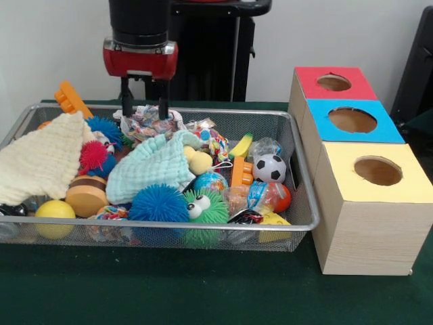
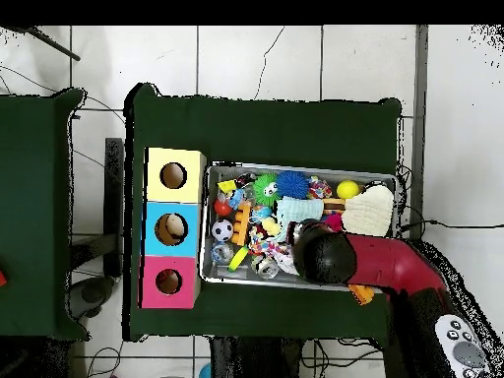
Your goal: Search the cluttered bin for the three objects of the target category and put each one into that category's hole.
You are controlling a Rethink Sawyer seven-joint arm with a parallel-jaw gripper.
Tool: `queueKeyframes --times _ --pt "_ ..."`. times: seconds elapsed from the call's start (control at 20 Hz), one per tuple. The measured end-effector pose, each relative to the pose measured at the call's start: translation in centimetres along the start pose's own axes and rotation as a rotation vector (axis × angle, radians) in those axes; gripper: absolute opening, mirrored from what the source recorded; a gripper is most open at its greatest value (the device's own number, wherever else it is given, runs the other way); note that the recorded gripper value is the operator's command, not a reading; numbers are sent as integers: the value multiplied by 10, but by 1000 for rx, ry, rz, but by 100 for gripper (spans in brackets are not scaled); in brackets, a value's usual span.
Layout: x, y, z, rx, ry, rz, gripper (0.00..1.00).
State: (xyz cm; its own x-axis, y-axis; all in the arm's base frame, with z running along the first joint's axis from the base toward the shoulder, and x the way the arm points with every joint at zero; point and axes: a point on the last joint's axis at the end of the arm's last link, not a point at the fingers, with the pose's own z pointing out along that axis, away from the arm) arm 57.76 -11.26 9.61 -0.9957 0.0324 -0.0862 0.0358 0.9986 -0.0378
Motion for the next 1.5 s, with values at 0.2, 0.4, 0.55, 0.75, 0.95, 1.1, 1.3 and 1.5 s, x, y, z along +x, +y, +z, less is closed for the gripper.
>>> queueKeyframes --times 0.2,0.4,0.55,0.75,0.95,1.1,1.3,1.5 --pt "-8 15 -8 -4 -15 -29 100" --pt "-15 31 -12 -15 -29 -56 100" --pt "-18 41 -12 -28 -38 -81 100" --pt "-18 47 -11 -37 -47 -119 100" --pt "-17 47 -7 -45 -60 -169 100" --pt "-15 45 -1 -47 -70 -210 100" --pt "-14 42 2 -45 -84 -256 100" --pt "-10 38 4 -41 -98 -309 100"
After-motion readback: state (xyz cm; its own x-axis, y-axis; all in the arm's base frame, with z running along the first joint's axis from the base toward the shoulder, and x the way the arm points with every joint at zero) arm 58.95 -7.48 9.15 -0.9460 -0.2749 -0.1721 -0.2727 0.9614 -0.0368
